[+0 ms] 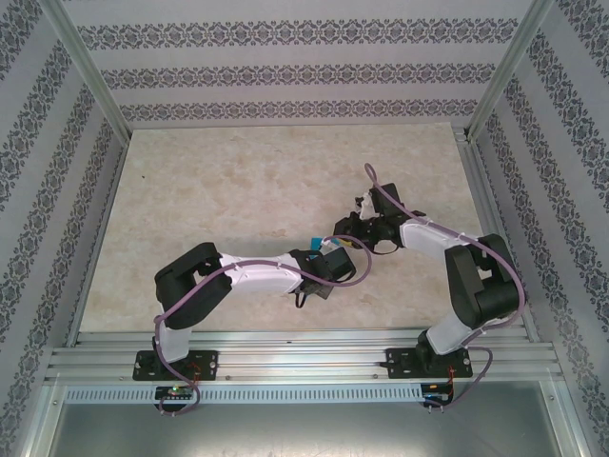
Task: Fold a paper plane with a square sheet of paper (fold left side to right side)
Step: Fold the wing for the fifth time at the center of the table.
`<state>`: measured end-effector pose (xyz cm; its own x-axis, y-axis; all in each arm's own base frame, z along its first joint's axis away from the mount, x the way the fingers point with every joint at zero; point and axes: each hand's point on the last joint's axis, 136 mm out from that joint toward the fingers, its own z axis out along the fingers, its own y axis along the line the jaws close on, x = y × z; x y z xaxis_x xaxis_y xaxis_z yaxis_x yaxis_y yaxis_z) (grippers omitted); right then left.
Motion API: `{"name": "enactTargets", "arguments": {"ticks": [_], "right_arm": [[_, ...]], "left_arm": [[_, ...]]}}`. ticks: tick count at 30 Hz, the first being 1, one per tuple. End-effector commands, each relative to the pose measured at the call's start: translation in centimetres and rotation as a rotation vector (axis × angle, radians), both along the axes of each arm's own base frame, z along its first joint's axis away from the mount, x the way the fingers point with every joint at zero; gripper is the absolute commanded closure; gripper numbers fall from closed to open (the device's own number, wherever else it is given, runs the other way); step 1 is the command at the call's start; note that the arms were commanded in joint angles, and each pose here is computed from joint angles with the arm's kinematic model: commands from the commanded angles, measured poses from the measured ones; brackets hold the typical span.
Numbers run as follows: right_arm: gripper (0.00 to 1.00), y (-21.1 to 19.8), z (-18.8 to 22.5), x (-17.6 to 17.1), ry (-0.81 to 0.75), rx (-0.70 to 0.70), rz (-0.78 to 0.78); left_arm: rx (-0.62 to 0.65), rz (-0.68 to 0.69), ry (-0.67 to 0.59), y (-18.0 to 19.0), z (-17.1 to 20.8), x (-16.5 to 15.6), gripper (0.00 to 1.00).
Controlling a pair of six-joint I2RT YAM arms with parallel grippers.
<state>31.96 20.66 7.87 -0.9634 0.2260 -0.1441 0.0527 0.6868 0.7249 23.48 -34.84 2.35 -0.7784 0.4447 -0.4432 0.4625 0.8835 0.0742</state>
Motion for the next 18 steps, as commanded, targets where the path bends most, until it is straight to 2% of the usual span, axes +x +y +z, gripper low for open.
{"name": "enactTargets", "arguments": {"ticks": [1,5,11,15,18], "right_arm": [[0.73,-1.2,-0.3,-0.7,-0.016,-0.038,-0.001],[0.72,-1.3,-0.7,-1.5,0.019,-0.011,-0.012],[0.7,-2.6,-1.3,-2.2,0.032,-0.041,-0.066],[0.7,-3.4,-1.0,-2.7,0.016,-0.052,-0.074],[0.69,-3.4,-0.6,-3.0,-0.005,-0.038,-0.062]], "left_arm": [[-0.044,0.029,0.007,-0.4,-0.4,0.3,0.82],[-0.054,0.025,0.02,-0.7,-0.7,0.2,0.79],[-0.099,0.013,0.05,-1.4,-0.7,0.0,0.83],[-0.195,0.023,0.102,-1.4,-0.6,0.3,0.88],[-0.288,0.018,0.134,-1.7,-0.1,0.7,0.89]]}}
